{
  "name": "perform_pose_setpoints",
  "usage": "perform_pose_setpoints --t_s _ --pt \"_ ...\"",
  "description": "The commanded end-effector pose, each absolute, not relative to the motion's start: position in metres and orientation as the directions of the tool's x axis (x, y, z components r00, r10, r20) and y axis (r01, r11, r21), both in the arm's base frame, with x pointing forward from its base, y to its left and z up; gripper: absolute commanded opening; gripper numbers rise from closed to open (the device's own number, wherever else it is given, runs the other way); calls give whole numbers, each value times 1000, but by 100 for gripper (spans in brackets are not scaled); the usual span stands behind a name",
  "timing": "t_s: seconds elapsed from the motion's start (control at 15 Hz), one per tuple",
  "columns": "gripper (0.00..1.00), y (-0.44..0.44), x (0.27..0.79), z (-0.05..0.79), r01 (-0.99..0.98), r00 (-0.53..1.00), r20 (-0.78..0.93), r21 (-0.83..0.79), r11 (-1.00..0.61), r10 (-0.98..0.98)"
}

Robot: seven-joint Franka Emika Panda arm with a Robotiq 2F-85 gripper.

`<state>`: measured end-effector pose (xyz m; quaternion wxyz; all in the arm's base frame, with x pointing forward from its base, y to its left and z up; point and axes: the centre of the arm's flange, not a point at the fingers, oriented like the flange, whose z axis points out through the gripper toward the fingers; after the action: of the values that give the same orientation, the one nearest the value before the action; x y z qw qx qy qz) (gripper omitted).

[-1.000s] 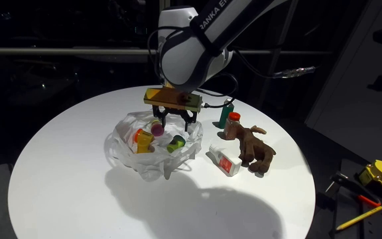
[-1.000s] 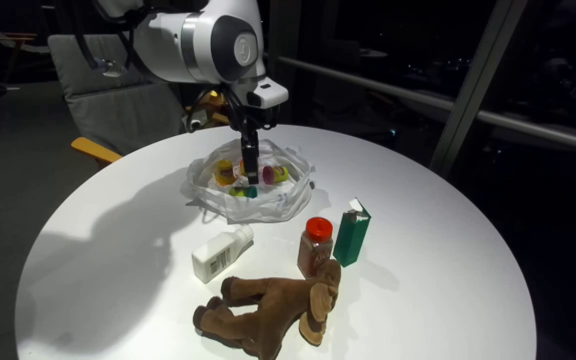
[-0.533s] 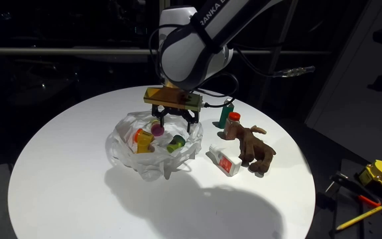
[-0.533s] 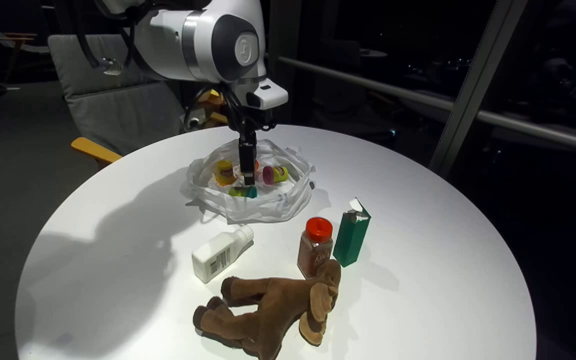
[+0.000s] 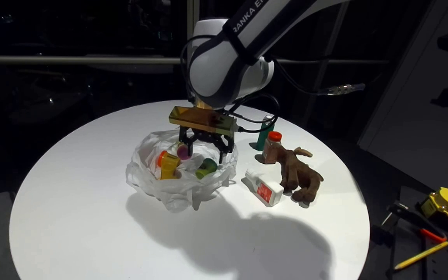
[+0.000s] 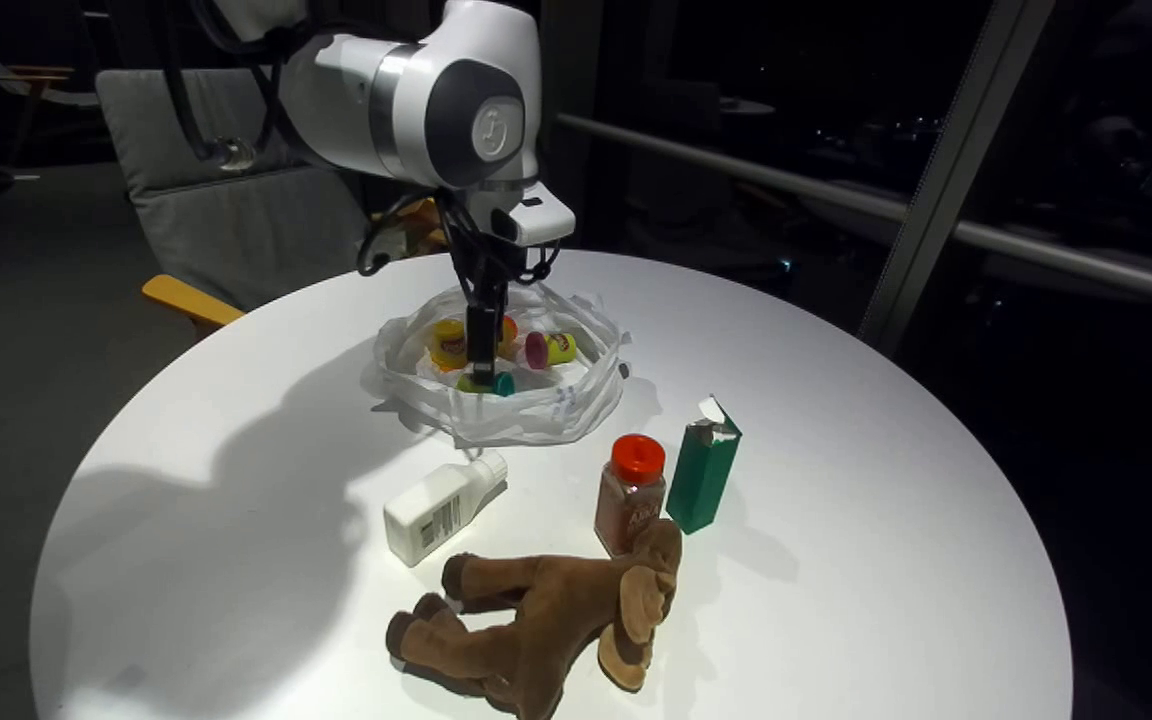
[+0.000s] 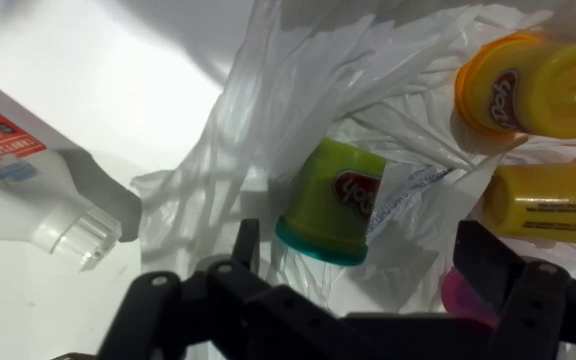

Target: Remove the objects in the plastic and place them on the table

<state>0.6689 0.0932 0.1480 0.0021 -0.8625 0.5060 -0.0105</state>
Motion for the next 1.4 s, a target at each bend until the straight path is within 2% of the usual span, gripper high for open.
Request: perform_pose_setpoints --t_s 0.0,0.53,0.6,0.67,0.73,1.07,1.13,1.33 --pt "100 99 671 141 -882 470 -20 -33 -469 -882" --pt "100 102 676 126 -877 479 2 -46 -478 -878" --pt "75 102 676 125 -878 478 -1 -44 -477 -879" --pt "74 102 677 123 -878 477 1 -40 -477 -879" --pt "68 101 677 122 -878 477 2 -37 -477 -879" --pt "27 99 678 120 -880 474 13 -36 -474 -880" --pt "20 99 677 124 -880 473 18 -41 -474 -881" --pt "17 97 673 143 -878 471 32 -73 -472 -881"
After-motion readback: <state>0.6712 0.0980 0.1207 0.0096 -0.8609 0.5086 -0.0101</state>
